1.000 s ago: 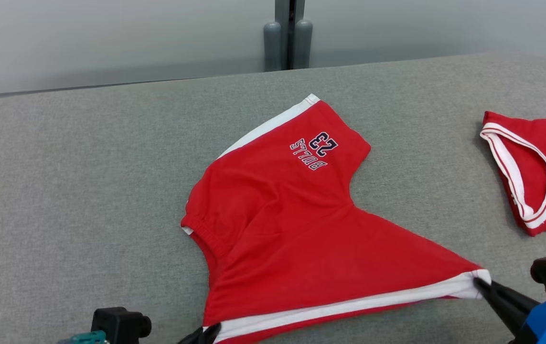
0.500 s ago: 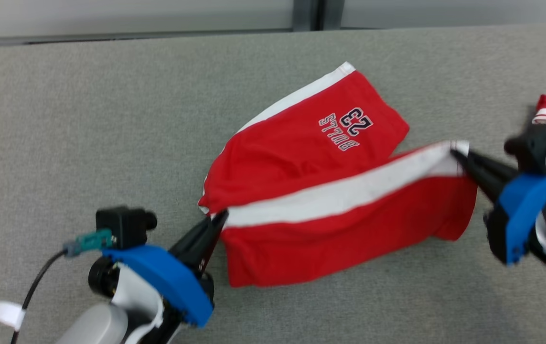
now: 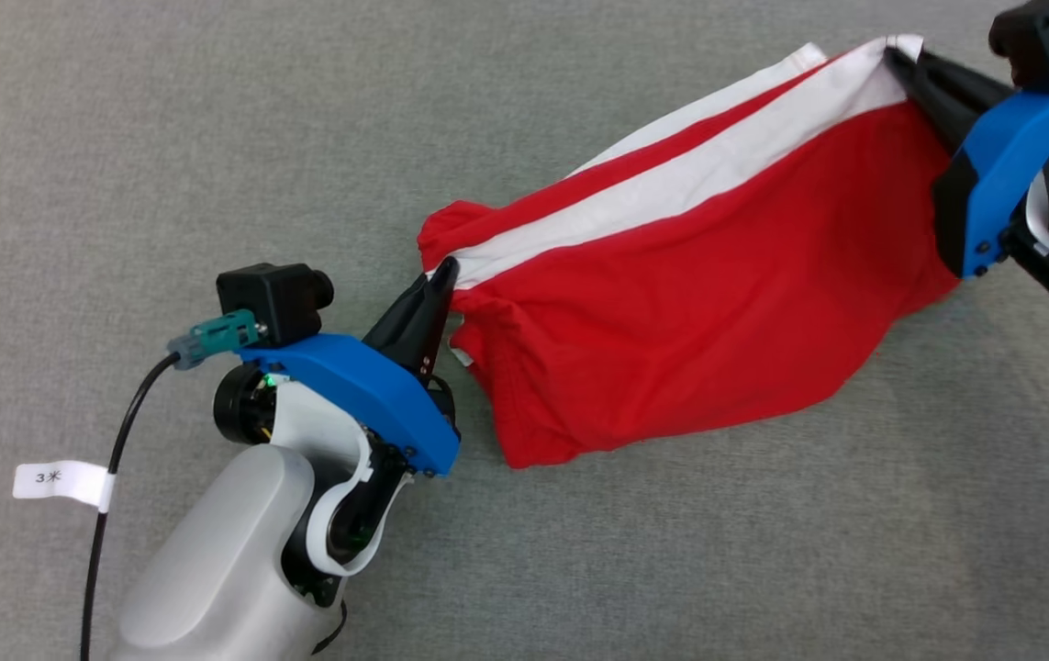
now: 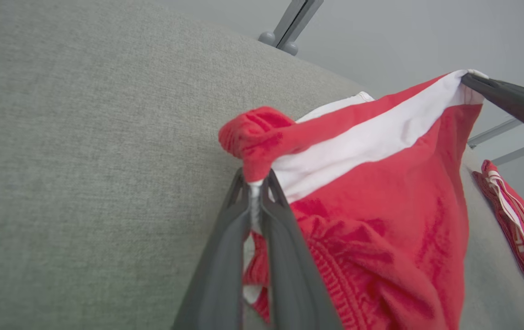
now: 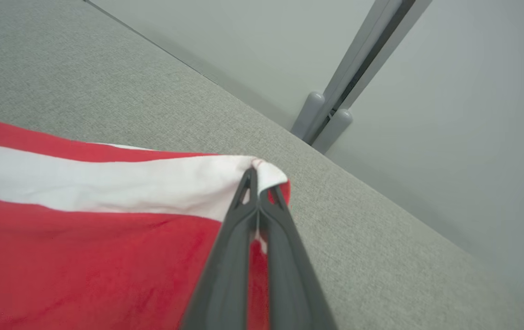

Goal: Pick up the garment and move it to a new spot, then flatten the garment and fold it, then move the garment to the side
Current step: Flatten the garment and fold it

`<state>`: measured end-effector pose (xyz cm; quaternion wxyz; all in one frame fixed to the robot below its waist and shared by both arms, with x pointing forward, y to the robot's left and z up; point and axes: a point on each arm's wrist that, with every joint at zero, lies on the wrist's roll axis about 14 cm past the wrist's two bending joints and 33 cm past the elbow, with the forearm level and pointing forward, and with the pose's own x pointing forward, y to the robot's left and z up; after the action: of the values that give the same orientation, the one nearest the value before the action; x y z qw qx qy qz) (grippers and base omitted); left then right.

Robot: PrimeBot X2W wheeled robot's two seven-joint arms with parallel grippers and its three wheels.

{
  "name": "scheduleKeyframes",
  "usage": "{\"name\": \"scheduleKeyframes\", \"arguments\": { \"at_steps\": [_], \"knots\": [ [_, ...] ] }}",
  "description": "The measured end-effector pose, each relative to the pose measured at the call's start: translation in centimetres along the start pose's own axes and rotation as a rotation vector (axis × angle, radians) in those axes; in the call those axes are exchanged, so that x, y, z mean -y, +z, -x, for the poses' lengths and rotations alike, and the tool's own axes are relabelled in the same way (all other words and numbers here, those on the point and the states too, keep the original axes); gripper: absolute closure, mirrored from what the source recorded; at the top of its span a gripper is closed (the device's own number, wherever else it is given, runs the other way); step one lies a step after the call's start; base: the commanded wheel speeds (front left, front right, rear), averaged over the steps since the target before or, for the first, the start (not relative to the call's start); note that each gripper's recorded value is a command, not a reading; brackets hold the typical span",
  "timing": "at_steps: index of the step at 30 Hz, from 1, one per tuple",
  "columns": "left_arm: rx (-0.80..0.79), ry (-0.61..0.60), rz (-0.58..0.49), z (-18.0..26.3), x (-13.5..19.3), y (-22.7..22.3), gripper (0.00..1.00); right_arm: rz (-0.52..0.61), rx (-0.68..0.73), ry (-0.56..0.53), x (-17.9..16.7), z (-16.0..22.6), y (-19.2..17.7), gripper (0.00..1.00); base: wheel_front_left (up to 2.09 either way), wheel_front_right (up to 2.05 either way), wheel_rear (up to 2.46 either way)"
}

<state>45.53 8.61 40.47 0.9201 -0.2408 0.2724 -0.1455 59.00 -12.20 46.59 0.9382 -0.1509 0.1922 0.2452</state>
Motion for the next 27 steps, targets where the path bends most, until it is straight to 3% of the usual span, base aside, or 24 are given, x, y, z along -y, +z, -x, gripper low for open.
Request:
{"name": "scheduleKeyframes", "arguments": {
  "at_steps": [6, 7, 8, 9, 11, 12, 20, 27],
  "knots": [
    [-0.009, 0.035, 0.030, -0.1, -1.2, -1.0, 1.00, 0.020, 0.006, 0.031, -0.9, -3.2, -0.5, 1.00, 0.00, 0.00, 0.00],
    [-0.009, 0.036, 0.034, -0.1, -1.2, -1.1, 1.00, 0.019, -0.003, 0.040, -1.1, -3.5, -0.8, 0.79, 0.00, 0.00, 0.00],
    [-0.008, 0.037, 0.038, -0.1, -1.2, -1.1, 1.00, 0.020, -0.014, 0.050, -1.5, -3.8, -1.2, 0.00, 0.00, 0.00, 0.00],
    [-0.008, 0.034, 0.044, -0.1, -1.1, -1.2, 1.00, 0.018, -0.021, 0.054, -1.6, -4.0, -1.4, 0.00, 0.00, 0.00, 0.00],
    [0.009, 0.033, 0.053, 0.0, -1.0, -0.9, 0.07, 0.014, -0.023, 0.056, -1.6, -4.1, -1.6, 0.00, 0.00, 0.00, 0.00],
    [0.016, 0.034, 0.053, 0.2, -1.0, -0.8, 0.00, 0.012, -0.018, 0.055, -1.6, -4.0, -1.4, 0.00, 0.00, 0.00, 0.00],
    [0.077, 0.039, 0.058, 2.4, -0.7, 0.0, 0.00, -0.065, -0.018, 0.064, -2.3, -1.8, -0.9, 0.00, 0.00, 0.00, 0.00],
    [0.288, 0.042, -0.001, 5.6, -1.0, 2.6, 0.00, -0.228, -0.069, 0.026, -1.8, 1.9, -3.0, 0.00, 0.00, 0.00, 0.00]
  ]
}}
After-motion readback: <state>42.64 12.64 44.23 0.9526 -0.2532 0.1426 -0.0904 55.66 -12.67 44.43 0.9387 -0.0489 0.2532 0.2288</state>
